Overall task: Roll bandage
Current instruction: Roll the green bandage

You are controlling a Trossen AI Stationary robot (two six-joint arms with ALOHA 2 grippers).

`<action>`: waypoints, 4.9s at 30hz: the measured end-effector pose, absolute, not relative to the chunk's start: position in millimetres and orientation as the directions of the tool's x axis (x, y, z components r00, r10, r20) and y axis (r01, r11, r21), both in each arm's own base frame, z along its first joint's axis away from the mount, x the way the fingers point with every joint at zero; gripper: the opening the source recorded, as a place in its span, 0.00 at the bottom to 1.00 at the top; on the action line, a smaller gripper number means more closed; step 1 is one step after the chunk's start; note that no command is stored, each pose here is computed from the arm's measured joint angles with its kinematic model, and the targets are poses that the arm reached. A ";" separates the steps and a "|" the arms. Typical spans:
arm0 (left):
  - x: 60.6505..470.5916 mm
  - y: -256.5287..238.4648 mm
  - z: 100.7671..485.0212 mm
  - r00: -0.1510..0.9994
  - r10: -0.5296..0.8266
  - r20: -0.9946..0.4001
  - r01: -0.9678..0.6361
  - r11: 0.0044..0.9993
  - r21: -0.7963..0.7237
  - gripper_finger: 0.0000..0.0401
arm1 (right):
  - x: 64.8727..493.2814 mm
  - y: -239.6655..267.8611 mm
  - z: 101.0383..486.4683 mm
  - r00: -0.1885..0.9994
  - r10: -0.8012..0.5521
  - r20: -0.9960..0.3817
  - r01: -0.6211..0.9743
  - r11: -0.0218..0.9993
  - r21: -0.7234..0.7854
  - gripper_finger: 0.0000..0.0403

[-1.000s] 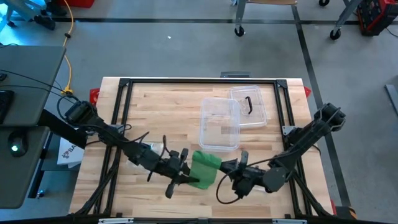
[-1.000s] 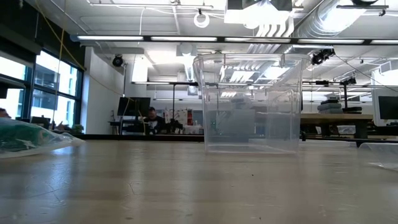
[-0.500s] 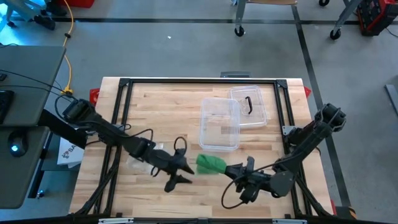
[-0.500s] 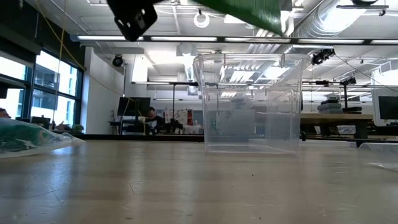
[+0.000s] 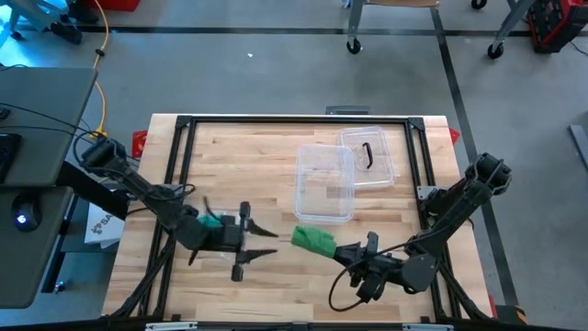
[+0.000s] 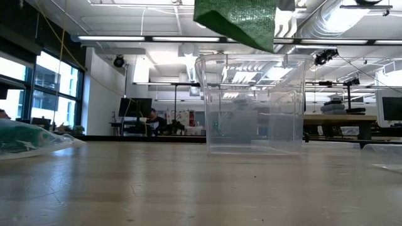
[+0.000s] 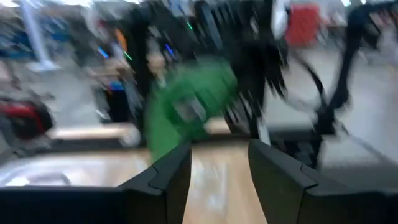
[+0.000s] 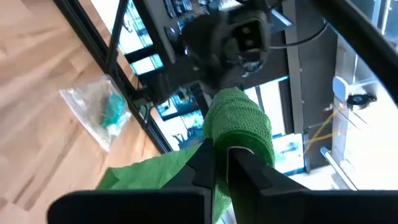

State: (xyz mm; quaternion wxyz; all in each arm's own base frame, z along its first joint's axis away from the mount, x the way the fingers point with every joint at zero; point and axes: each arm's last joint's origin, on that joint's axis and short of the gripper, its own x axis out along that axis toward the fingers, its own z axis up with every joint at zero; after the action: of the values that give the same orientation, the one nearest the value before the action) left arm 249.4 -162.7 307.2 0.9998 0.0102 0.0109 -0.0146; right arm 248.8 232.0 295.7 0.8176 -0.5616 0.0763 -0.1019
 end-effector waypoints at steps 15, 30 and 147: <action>276.8 -150.6 302.4 0.996 -0.041 0.084 0.055 0.983 -0.173 0.37 | 252.2 230.1 299.6 0.978 -0.207 0.011 0.091 0.382 -0.920 0.04; 282.8 -143.8 304.9 0.984 -0.129 0.122 0.164 0.926 -0.340 0.37 | 259.5 223.0 299.0 0.979 -0.204 0.007 0.088 0.391 -0.916 0.04; 267.2 -154.4 316.2 0.979 -0.135 0.152 0.166 0.961 -0.221 0.01 | 274.4 191.4 304.1 0.968 -0.251 -0.030 0.225 0.910 -0.347 0.54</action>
State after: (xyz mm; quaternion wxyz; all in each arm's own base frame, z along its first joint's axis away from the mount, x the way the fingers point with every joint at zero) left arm 267.2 -154.4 316.2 0.9879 -0.1169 -0.0681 -0.0762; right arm 274.4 191.4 304.1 0.9767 -0.1730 0.0371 -0.1218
